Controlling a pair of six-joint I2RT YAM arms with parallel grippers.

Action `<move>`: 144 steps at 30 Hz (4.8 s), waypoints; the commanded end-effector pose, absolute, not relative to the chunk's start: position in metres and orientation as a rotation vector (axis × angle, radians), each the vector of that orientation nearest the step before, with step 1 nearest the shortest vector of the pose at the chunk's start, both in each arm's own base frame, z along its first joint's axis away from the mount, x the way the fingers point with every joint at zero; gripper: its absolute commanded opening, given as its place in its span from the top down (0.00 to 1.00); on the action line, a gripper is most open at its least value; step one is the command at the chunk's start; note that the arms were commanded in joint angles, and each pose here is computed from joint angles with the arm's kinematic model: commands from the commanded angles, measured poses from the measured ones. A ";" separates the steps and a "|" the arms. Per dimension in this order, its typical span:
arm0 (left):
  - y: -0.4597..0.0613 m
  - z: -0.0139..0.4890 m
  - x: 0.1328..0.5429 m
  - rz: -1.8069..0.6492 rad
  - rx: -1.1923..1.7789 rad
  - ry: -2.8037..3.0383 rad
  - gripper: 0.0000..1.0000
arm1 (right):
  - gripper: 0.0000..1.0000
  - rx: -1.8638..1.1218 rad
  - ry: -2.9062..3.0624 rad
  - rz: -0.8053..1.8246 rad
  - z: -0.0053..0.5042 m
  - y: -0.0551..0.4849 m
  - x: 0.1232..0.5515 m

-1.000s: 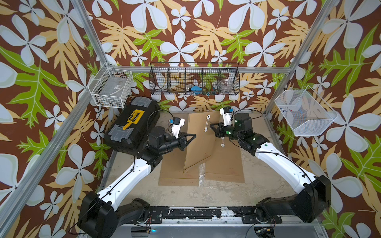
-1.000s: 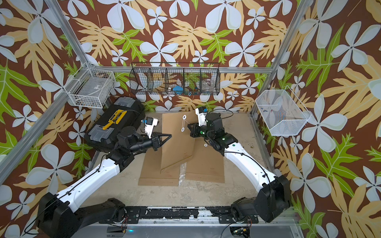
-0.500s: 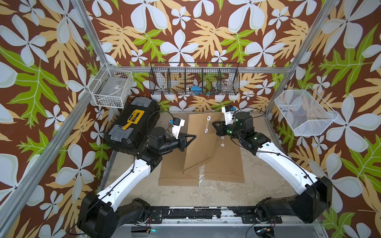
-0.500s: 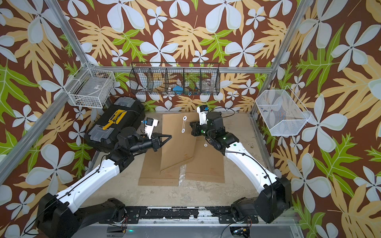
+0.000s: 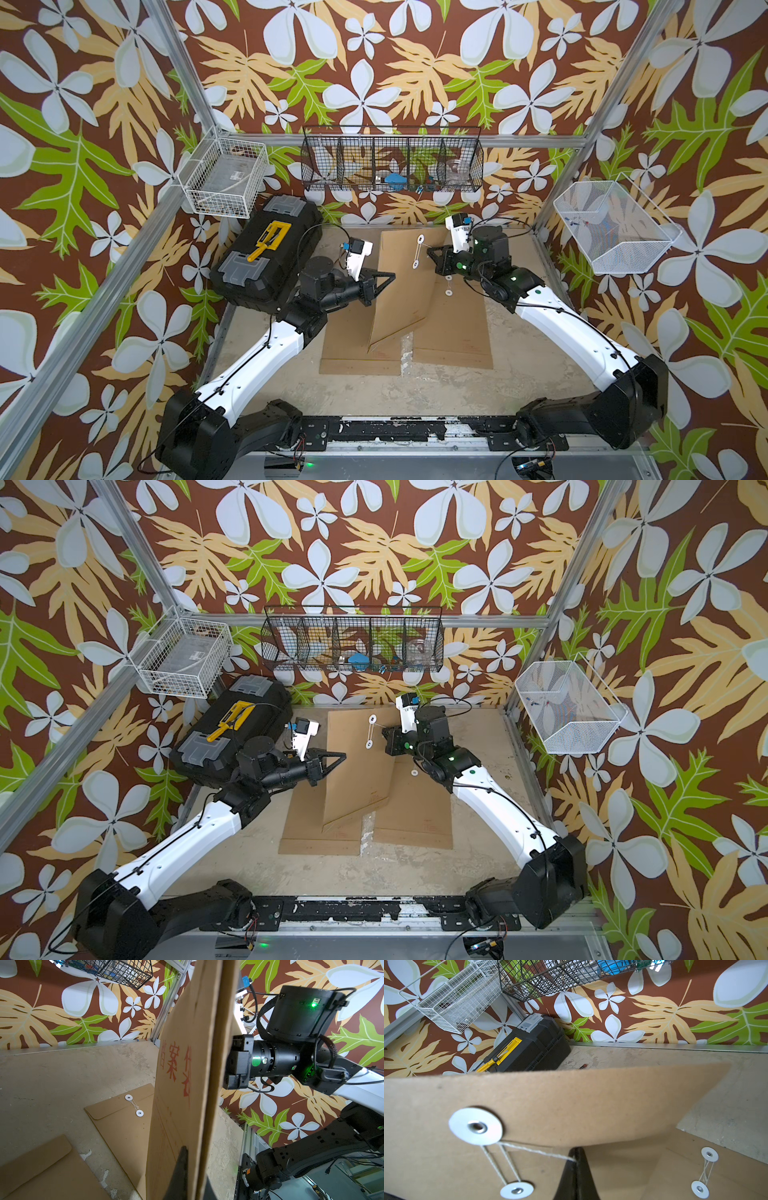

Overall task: Close the mouth of the file bag
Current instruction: Close the file bag.

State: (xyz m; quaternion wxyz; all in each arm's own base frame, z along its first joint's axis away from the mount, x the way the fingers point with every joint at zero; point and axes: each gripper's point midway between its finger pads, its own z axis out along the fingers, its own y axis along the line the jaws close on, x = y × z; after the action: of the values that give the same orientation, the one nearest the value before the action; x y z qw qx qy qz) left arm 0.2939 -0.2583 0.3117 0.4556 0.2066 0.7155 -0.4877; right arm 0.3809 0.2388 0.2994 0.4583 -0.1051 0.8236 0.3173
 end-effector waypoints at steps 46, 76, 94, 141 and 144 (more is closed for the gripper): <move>-0.258 0.331 0.287 -1.194 0.563 1.685 1.00 | 1.00 -0.315 2.110 0.847 0.281 0.261 0.390; -0.258 0.334 0.294 -1.172 0.555 1.683 1.00 | 1.00 -0.346 2.142 0.760 0.314 0.251 0.355; -0.258 0.326 0.296 -1.165 0.547 1.706 1.00 | 1.00 -0.348 2.108 0.492 0.337 0.226 0.364; -0.255 0.289 0.298 -1.097 0.565 1.805 1.00 | 1.00 -0.468 2.151 0.718 0.338 0.297 0.362; -0.254 0.293 0.297 -1.092 0.566 1.798 1.00 | 0.99 -0.465 2.152 0.721 0.335 0.296 0.360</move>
State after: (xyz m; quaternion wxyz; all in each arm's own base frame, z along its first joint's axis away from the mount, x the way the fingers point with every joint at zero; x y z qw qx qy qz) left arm 0.2989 -0.2543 0.2858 0.4556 0.2263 0.7386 -0.4423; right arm 0.3600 0.2930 0.3265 0.3897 -0.1864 0.8602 0.2709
